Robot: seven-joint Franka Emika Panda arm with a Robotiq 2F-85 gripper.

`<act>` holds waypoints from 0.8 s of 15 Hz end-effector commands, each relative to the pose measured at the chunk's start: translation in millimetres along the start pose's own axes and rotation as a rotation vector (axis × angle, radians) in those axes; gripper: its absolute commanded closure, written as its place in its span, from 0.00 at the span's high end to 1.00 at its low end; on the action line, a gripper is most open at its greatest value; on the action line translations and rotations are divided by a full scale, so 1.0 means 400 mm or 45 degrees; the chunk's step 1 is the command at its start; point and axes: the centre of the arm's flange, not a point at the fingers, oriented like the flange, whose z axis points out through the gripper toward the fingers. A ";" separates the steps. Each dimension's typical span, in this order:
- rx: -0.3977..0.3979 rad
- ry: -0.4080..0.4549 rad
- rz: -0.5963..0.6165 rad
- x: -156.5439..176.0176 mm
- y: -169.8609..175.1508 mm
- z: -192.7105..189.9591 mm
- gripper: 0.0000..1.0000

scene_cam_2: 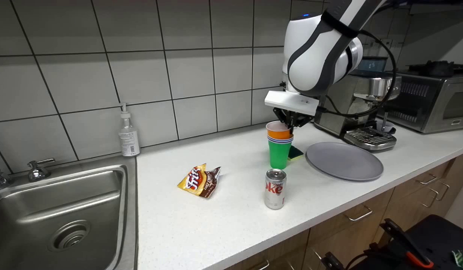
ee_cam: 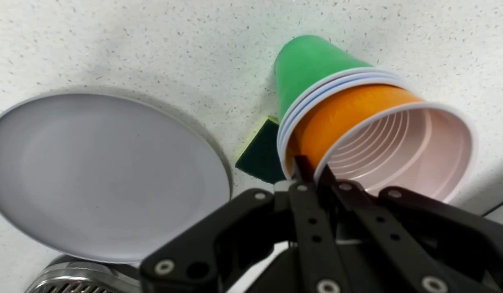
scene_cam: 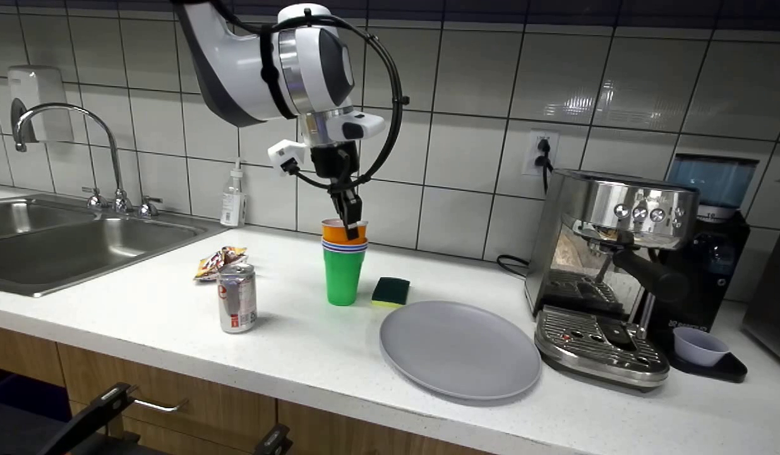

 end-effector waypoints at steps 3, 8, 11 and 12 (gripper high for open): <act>0.005 0.022 0.025 0.008 -0.004 0.014 0.38; 0.006 0.023 0.020 0.005 0.000 0.011 0.77; 0.016 0.031 0.015 0.002 0.008 -0.001 0.98; 0.021 0.032 0.013 0.003 0.011 -0.006 1.00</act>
